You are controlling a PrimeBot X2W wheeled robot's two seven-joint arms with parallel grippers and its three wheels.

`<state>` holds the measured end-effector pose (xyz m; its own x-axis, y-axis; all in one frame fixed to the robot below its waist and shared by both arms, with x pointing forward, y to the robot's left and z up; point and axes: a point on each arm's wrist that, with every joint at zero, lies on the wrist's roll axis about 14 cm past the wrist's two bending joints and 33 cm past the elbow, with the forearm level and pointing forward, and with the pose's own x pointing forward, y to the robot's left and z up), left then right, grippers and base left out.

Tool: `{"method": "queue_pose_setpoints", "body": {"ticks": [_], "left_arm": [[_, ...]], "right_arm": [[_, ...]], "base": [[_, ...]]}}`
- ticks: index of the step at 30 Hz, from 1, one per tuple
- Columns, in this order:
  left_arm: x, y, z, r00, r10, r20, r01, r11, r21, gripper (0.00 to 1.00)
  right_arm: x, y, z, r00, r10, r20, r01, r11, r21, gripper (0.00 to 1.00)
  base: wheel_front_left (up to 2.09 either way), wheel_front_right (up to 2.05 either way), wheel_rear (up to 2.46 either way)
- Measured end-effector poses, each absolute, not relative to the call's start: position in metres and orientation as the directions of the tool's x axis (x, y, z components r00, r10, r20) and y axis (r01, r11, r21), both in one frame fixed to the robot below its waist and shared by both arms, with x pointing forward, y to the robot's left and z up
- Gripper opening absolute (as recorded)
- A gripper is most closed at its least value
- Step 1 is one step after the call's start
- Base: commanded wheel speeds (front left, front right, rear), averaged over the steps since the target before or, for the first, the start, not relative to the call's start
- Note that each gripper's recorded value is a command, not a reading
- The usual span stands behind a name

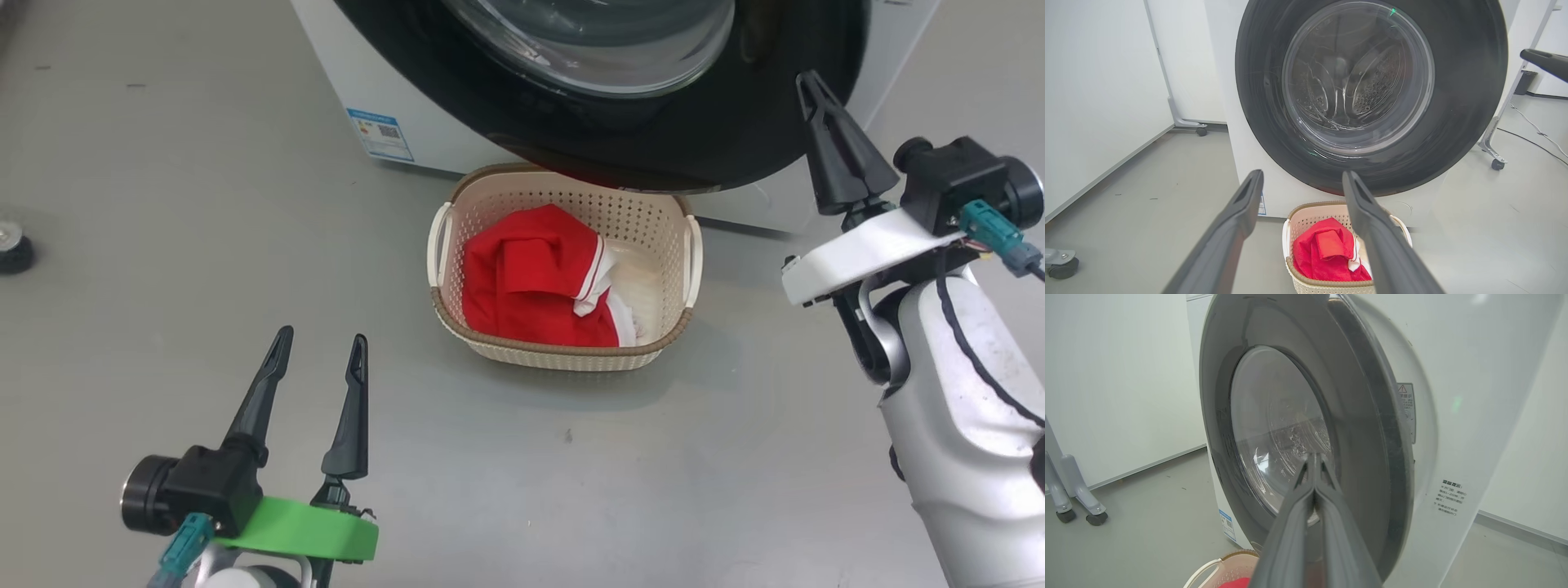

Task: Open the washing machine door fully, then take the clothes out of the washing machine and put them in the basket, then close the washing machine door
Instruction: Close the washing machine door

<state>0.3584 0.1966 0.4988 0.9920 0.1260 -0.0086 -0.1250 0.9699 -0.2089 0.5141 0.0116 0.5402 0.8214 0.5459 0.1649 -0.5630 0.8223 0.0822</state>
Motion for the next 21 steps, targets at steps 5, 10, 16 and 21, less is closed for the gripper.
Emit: {"method": "queue_pose_setpoints", "body": {"ticks": [5,10,16,21], "left_arm": [[0.36,0.204,0.496,0.989,0.145,-0.016,-0.146,0.967,-0.207,1.0],[0.358,0.213,0.49,0.984,0.175,-0.032,-0.178,0.965,-0.193,1.0],[0.361,0.219,0.485,0.98,0.197,-0.041,-0.201,0.963,-0.18,1.0],[0.362,0.223,0.482,0.977,0.207,-0.047,-0.212,0.962,-0.173,1.0]], "right_arm": [[0.535,0.023,0.535,0.815,0.56,0.15,-0.575,0.813,0.089,0.0],[0.552,0.038,0.535,0.803,0.576,0.151,-0.592,0.8,0.096,0.0],[0.57,0.044,0.533,0.805,0.572,0.154,-0.59,0.8,0.111,0.0],[0.582,0.043,0.534,0.812,0.562,0.16,-0.58,0.807,0.111,0.0]], "base": [[0.0,0.0,0.0],[0.0,0.0,0.0],[0.0,0.0,0.0],[0.0,0.0,0.0]]}}
